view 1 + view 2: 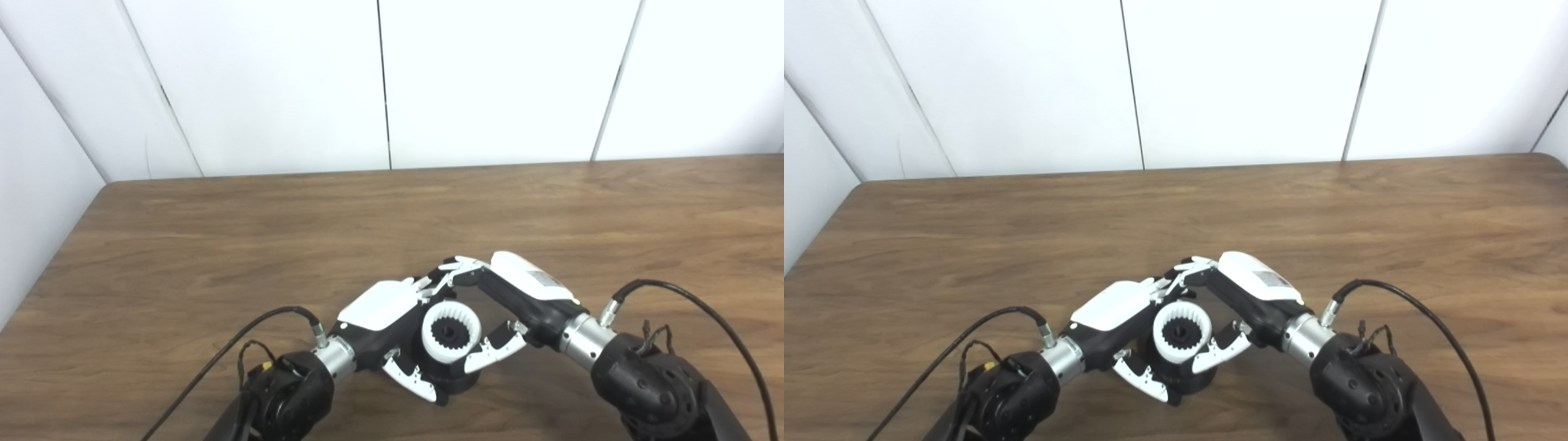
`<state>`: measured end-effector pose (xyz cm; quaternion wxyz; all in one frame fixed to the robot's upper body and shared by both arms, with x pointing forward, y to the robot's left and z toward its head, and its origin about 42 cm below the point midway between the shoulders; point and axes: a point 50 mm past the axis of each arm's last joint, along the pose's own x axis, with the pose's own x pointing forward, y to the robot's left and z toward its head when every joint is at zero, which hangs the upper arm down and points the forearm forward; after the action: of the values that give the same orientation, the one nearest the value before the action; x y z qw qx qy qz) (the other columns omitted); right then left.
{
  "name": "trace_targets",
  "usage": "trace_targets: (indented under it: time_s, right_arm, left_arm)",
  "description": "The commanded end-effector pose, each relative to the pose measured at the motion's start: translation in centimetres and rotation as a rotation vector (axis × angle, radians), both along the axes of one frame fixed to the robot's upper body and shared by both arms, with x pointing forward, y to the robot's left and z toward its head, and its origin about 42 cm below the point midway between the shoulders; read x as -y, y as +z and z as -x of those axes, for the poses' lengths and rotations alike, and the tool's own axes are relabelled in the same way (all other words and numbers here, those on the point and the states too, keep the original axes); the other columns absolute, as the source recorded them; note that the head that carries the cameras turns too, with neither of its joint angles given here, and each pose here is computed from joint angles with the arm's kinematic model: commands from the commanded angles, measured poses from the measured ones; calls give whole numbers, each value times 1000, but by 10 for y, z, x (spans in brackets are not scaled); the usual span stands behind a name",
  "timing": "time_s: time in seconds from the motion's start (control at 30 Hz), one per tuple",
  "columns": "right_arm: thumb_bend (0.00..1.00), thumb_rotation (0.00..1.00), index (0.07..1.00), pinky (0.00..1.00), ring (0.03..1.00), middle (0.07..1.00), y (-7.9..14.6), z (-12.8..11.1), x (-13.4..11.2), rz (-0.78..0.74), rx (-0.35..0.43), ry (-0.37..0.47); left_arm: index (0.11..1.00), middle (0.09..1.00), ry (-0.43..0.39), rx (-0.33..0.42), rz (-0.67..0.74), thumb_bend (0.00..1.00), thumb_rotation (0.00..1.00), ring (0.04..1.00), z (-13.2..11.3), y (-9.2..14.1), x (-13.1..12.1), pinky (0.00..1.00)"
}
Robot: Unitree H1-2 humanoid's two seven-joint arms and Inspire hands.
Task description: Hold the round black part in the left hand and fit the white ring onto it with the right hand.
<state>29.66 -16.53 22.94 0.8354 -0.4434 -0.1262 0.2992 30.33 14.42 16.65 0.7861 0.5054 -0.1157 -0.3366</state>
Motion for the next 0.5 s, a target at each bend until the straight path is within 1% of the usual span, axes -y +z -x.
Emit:
trace_targets:
  time_s: [0.0, 0.47]
  right_arm:
    - [517, 157, 494, 832, 930, 849, 8, 0, -7, -14, 54, 40]
    - [517, 157, 495, 834, 933, 848, 8, 0, -9, -19, 52, 44]
  left_arm:
    - [702, 927, 6, 24, -16, 916, 291, 1000, -3, 7, 0, 997]
    - [706, 923, 1, 29, -3, 918, 284, 1000, -3, 9, 2, 992]
